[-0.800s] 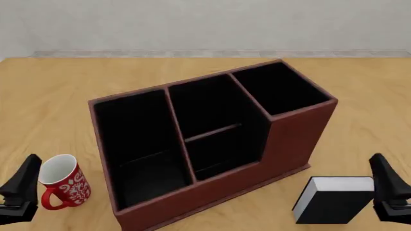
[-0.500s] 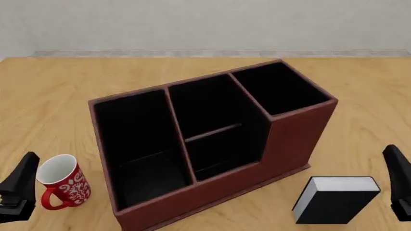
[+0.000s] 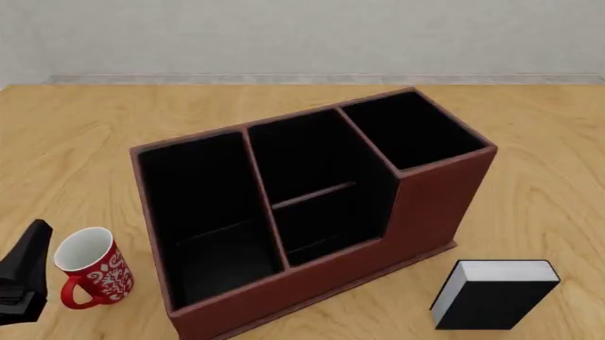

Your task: Pick up the book and place it in the right compartment of the caddy.

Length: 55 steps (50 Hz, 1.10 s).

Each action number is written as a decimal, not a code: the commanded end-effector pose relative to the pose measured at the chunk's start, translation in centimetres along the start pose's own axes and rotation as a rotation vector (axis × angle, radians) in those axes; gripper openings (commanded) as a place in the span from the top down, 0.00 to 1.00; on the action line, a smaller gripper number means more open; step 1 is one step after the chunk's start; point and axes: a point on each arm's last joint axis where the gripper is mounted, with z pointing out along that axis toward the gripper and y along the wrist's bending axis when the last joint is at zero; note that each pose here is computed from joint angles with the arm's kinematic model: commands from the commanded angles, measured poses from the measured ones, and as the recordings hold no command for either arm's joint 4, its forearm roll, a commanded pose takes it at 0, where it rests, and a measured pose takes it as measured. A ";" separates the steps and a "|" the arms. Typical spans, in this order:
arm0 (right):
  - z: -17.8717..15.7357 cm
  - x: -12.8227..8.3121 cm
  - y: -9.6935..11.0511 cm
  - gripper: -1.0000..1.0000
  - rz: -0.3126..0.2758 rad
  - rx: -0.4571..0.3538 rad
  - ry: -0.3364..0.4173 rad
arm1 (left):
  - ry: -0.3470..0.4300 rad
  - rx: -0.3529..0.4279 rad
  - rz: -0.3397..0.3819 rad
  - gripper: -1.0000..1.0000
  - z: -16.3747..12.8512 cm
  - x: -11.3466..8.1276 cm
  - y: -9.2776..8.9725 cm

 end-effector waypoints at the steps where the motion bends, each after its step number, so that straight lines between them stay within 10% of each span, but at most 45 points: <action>1: -0.7 -2.9 -2.3 0.00 -0.188 -0.092 0.028 | -0.006 0.002 0.012 0.00 0.0 -0.3 0.0; 30: -0.8 -6.8 -5.4 0.00 -0.417 -0.340 0.191 | 0.006 0.008 0.028 0.00 0.0 -0.1 0.0; 55: 5.5 -7.4 -5.0 0.00 -0.410 -0.544 0.321 | 0.018 0.022 0.038 0.00 0.0 0.0 -0.1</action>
